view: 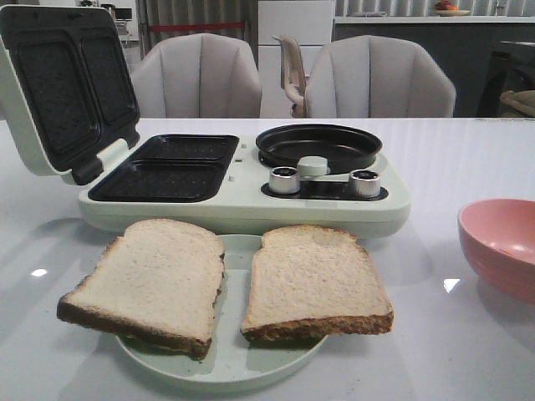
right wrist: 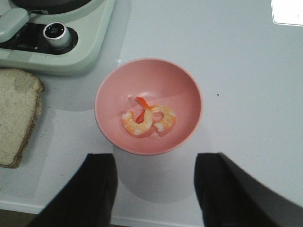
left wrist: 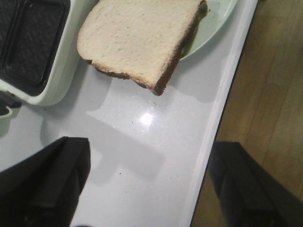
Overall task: Make breakfast with bread and shrimp
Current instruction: 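Grasp the bread slice nearest the left gripper and lift it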
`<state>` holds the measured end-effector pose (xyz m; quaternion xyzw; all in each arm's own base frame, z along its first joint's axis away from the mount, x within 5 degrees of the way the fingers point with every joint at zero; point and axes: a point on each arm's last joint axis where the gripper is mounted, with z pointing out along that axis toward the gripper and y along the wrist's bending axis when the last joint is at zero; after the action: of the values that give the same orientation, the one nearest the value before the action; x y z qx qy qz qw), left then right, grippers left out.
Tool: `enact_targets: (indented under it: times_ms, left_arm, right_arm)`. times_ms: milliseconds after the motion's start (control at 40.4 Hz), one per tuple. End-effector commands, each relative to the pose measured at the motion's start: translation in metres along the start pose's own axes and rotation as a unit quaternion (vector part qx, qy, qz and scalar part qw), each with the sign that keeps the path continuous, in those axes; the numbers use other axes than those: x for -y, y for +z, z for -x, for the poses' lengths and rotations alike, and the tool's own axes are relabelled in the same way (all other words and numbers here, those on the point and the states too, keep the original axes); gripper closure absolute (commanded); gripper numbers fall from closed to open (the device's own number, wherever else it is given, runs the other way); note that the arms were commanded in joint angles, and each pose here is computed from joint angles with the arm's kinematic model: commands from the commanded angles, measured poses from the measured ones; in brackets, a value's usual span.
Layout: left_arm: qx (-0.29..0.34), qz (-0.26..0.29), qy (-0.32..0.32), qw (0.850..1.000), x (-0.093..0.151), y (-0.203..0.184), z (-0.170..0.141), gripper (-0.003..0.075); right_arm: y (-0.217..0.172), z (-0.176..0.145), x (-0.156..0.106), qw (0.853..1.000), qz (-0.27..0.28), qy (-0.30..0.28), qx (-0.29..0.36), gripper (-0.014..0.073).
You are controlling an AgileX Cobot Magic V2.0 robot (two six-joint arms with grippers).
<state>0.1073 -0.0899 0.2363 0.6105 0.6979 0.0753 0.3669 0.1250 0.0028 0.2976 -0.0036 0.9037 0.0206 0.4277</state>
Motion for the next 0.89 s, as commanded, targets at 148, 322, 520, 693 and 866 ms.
enact_targets:
  times_ms: [148, 322, 520, 693, 866]
  left_arm:
    - [-0.009, 0.049, 0.102, 0.994, 0.008, 0.032, 0.035, 0.0158]
    - [-0.026, 0.064, 0.132, 0.989, 0.017, 0.059, 0.046, 0.0158]
    - [-0.09, 0.097, 0.15, 0.98, 0.015, 0.084, 0.05, 0.0158]
    - [-0.109, 0.107, 0.159, 0.975, 0.011, 0.101, 0.064, 0.0158]
    - [-0.134, 0.126, 0.198, 0.963, 0.01, 0.115, 0.069, 0.0158]
  right_arm:
    - [-0.004, 0.014, 0.001, 0.999, -0.004, 0.0, 0.044, 0.0111]
    - [-0.004, 0.014, 0.001, 0.999, -0.004, 0.0, 0.044, 0.0111]
    - [-0.004, 0.014, 0.001, 0.999, -0.004, 0.0, 0.044, 0.0111]
    - [-0.004, 0.014, 0.001, 0.999, -0.004, 0.0, 0.044, 0.0111]
    - [-0.004, 0.014, 0.001, 0.999, -0.004, 0.0, 0.044, 0.0111]
